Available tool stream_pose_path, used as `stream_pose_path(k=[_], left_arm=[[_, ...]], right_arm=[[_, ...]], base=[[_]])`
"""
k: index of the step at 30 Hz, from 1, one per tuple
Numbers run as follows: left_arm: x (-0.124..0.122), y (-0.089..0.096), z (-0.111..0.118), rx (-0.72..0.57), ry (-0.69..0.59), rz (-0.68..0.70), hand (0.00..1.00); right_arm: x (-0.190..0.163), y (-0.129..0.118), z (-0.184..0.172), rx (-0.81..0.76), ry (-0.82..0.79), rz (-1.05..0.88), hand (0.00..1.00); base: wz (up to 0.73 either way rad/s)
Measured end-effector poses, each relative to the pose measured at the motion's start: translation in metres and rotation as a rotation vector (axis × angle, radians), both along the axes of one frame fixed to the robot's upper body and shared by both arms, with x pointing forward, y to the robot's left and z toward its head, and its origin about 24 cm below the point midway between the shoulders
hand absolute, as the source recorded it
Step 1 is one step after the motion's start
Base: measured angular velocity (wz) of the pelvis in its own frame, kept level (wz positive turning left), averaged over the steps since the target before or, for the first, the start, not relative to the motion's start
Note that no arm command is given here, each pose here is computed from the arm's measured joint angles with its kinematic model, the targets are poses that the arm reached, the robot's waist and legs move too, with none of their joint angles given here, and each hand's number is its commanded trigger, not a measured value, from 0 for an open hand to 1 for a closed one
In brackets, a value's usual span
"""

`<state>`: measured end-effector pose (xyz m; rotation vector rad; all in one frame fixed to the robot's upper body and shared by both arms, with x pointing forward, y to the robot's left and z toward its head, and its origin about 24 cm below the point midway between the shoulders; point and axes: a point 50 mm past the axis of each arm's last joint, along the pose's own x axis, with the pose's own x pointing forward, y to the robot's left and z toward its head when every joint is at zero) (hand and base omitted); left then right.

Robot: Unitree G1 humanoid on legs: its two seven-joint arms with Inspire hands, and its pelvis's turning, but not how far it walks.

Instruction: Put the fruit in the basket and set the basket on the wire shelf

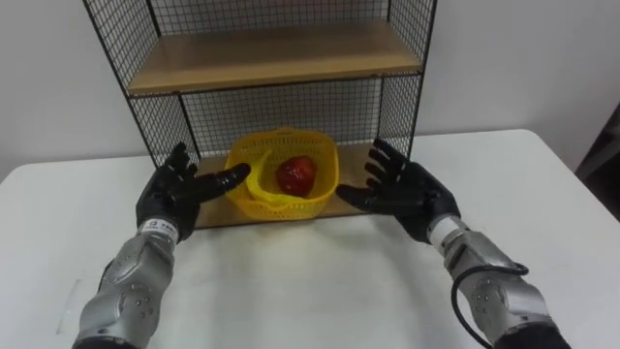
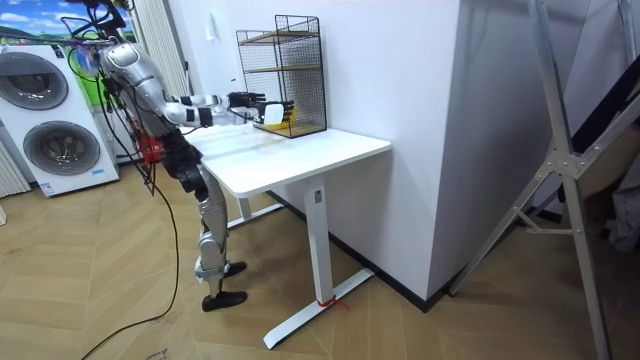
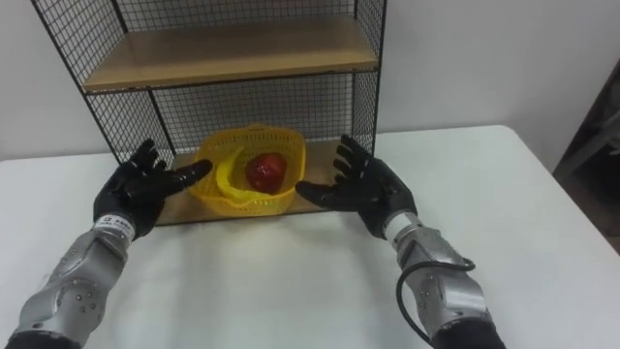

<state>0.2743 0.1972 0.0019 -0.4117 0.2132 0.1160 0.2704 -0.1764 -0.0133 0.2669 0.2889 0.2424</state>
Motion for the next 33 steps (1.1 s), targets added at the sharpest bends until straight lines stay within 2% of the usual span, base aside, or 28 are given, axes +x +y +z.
stream_pose_path(k=[3, 9, 17, 24, 29, 33], left_arm=[[-0.012, 0.000, 0.010, 0.052, -0.063, -0.006, 0.00], [-0.032, -0.005, 0.013, 0.056, -0.094, -0.024, 0.00], [-0.044, -0.012, 0.018, 0.062, -0.155, -0.068, 0.00], [-0.067, -0.026, 0.003, 0.042, -0.115, -0.151, 0.00], [-0.079, -0.024, 0.010, 0.053, -0.171, -0.132, 0.00], [-0.091, -0.019, 0.014, 0.077, -0.199, -0.107, 0.00]], right_arm=[[-0.010, 0.002, 0.008, 0.000, -0.048, 0.008, 0.00], [-0.019, 0.007, 0.025, -0.056, -0.138, 0.030, 0.00], [-0.034, 0.007, 0.030, -0.086, -0.182, 0.032, 0.00], [-0.051, 0.003, 0.022, -0.116, -0.167, 0.016, 0.00], [-0.058, 0.000, 0.036, -0.123, -0.249, -0.014, 0.00], [-0.073, -0.005, 0.039, -0.187, -0.293, -0.048, 0.00]], base=[[-0.16], [-0.01], [0.01], [-0.01], [-0.07], [-0.07]])
